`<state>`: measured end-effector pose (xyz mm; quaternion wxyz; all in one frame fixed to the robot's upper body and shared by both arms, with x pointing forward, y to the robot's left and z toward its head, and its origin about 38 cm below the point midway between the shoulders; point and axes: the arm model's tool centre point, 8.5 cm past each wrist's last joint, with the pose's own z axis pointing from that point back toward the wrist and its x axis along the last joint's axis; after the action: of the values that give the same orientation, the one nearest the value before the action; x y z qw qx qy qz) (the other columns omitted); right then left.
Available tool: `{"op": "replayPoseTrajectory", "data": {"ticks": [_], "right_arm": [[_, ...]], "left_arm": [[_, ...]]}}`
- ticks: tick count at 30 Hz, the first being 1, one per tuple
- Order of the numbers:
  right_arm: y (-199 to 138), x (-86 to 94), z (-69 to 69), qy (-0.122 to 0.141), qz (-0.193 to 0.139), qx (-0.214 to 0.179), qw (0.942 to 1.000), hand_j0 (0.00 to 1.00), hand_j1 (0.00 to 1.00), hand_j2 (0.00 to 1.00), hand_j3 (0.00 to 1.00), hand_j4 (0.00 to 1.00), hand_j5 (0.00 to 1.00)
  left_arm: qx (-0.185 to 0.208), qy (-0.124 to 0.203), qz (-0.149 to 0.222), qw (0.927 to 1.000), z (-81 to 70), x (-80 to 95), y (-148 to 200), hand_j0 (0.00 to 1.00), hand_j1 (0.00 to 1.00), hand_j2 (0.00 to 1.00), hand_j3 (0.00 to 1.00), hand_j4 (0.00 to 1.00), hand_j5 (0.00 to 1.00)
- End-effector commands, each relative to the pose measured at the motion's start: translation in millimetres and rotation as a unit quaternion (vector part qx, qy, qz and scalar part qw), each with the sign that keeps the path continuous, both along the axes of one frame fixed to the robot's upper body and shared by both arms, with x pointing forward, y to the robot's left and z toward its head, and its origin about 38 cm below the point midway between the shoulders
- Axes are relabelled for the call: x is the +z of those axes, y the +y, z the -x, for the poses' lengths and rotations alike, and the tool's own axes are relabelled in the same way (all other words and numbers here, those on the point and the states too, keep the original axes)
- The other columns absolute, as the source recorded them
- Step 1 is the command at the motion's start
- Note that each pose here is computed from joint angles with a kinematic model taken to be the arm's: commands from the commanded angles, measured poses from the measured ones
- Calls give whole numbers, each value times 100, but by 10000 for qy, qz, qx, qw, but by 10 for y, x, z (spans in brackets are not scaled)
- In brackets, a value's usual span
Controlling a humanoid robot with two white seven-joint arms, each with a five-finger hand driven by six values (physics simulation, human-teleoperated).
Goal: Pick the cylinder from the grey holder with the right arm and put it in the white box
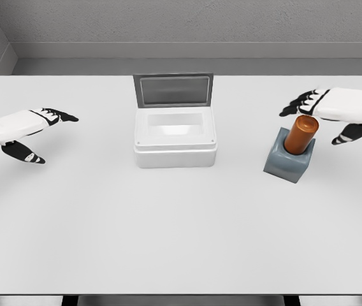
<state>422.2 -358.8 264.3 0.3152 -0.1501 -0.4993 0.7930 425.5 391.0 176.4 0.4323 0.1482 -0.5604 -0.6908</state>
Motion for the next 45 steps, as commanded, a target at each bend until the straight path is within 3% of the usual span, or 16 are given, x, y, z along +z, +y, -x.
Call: {"op": "replayPoseTrajectory", "data": {"ticks": [1,7,9,10,13,26,45], "right_arm": [[50,-53,-1,71,-35,45,10000,100,100,100,100,100,100],[76,-123,8,163,-11,80,9998,100,100,100,100,100,100],[72,-124,6,165,-11,73,9998,94,94,94,94,94,94],[66,-122,8,165,-5,68,9998,89,89,89,89,89,89],[67,-127,9,172,-3,70,9998,60,60,60,60,60,60],[70,-128,10,163,19,77,9998,57,57,57,57,57,57],[93,123,-70,-152,26,96,9998,46,46,46,46,46,46]], "left_arm": [[33,-3,-9,10000,5,21,33,100,100,100,100,100,100],[80,16,-121,9999,34,50,123,100,100,100,100,100,100],[80,16,-121,9999,34,50,123,100,100,100,100,100,100],[80,16,-121,9999,34,50,123,100,100,100,100,100,100],[77,22,-124,9999,35,46,121,100,100,100,100,100,100],[78,37,-124,9999,42,33,122,100,100,100,100,100,100],[78,45,-124,9999,45,26,122,100,100,100,100,100,100]]}}
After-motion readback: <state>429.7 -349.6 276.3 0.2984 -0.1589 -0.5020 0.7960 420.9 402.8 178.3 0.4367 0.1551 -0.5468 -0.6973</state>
